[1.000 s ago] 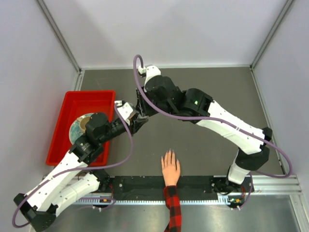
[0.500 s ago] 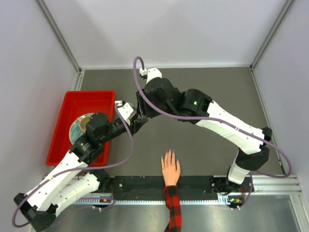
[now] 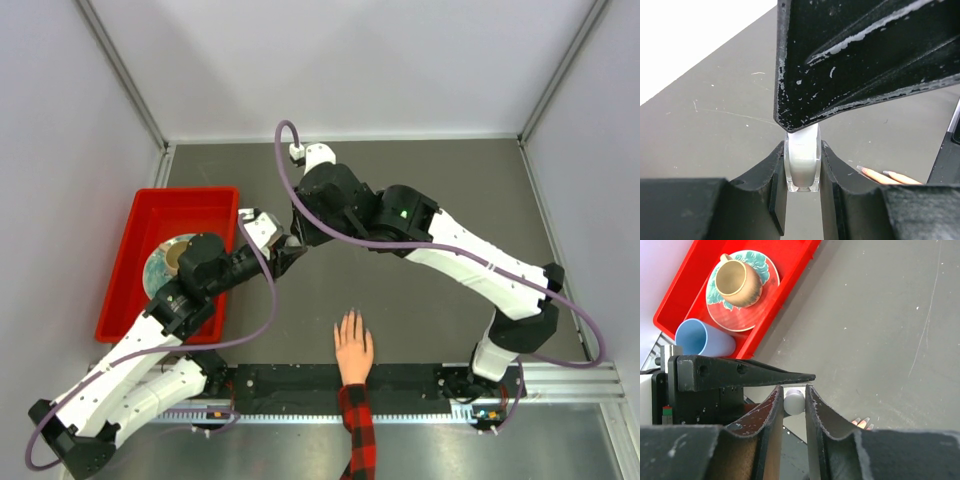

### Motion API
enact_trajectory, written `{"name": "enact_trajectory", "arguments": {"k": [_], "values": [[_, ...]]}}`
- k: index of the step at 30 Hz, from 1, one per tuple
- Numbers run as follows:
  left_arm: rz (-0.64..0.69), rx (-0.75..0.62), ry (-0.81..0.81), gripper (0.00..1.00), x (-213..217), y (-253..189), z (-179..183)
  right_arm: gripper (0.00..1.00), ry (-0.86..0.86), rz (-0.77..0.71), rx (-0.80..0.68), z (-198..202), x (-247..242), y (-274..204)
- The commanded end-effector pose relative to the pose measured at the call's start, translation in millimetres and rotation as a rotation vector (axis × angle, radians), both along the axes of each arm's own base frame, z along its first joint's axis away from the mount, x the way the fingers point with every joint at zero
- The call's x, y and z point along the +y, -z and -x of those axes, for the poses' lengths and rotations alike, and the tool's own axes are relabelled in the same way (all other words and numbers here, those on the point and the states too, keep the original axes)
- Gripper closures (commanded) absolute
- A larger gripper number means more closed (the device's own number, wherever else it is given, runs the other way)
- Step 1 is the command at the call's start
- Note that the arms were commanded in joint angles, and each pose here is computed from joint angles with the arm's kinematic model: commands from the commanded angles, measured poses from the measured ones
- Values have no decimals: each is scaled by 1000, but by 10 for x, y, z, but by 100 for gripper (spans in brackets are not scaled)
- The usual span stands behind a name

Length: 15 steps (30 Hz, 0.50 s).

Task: Paint the nails

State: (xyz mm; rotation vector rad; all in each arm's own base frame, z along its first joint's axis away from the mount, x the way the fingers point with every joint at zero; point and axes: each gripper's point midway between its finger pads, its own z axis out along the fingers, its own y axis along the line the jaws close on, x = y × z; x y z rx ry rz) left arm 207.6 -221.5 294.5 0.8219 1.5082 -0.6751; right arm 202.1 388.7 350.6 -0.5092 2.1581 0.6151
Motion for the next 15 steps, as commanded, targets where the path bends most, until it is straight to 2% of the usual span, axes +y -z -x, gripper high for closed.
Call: {"name": "enact_trajectory", "arguments": {"k": [1, 6, 9, 10, 13, 14, 15], "values": [[67, -75, 12, 100, -26, -297, 7, 79, -45, -42, 4, 124, -18, -142], [79, -76, 7, 100, 2, -316, 36, 80, -78, -35, 23, 176, -36, -111], [88, -77, 13, 100, 0, -339, 54, 100, -153, -37, 27, 250, 24, -109], [90, -79, 21, 100, -7, -350, 65, 100, -187, -30, 17, 274, 36, -113], [104, -76, 74, 100, -54, -388, 161, 100, -383, 16, -88, 352, 40, -122], [111, -75, 103, 100, -73, -407, 215, 100, -530, 65, -125, 412, 34, 66], [125, -69, 115, 100, -74, -431, 255, 100, -607, 42, -191, 419, 85, 28]]}}
